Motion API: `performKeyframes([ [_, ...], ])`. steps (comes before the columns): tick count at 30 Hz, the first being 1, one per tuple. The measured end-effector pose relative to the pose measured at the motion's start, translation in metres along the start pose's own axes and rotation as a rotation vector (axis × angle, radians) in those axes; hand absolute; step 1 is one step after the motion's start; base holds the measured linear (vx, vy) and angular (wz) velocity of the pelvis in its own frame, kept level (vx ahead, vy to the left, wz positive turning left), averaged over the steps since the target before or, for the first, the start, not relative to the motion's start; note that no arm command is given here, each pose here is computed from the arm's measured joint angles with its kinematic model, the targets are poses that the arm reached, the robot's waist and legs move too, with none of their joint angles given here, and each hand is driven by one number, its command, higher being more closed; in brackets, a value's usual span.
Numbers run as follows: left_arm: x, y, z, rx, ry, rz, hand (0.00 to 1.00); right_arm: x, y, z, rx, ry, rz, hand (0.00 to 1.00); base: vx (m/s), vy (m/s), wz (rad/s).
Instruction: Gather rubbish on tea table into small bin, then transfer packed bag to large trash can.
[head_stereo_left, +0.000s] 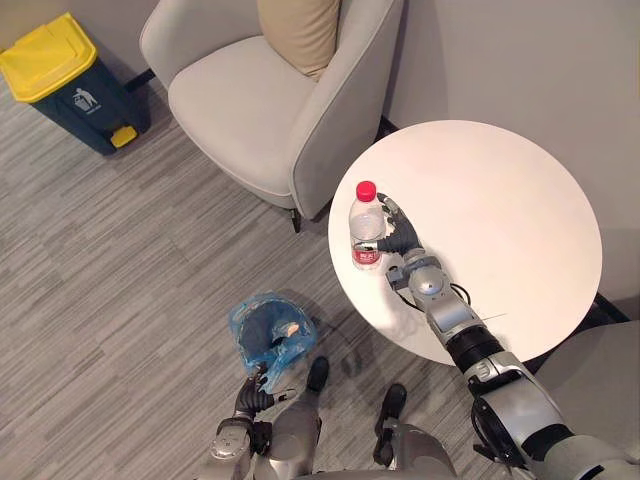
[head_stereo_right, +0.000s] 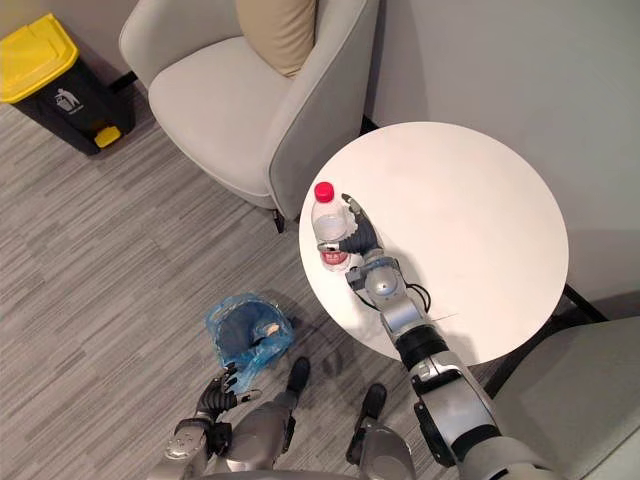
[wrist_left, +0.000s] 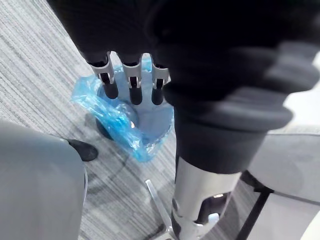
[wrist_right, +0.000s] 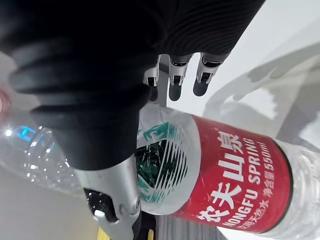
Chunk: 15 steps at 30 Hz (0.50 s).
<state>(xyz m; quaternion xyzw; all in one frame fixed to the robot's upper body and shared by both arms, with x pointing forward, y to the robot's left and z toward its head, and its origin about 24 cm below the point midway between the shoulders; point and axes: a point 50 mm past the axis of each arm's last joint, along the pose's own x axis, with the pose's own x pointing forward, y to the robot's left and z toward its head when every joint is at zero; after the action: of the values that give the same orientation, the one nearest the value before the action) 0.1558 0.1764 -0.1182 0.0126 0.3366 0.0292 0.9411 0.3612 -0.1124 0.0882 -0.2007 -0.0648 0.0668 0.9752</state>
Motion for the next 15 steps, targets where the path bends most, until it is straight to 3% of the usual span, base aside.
performKeyframes([
  [3,0.001,0.0,0.001,-0.013,-0.002,0.003,0.0,0.003,0.002,0.004,-0.016,-0.012,0.01,0.0,-0.04,0.003,0.04],
  [4,0.001,0.0,0.001,-0.013,-0.002,0.007,0.0,0.003,0.004,0.005,-0.019,-0.012,0.018,1.0,0.0,0.0,0.0],
  [15,0.001,0.001,0.001,-0.012,-0.001,0.017,0.0,-0.001,0.027,0.003,-0.015,0.004,0.088,1.0,0.0,0.0,0.0],
])
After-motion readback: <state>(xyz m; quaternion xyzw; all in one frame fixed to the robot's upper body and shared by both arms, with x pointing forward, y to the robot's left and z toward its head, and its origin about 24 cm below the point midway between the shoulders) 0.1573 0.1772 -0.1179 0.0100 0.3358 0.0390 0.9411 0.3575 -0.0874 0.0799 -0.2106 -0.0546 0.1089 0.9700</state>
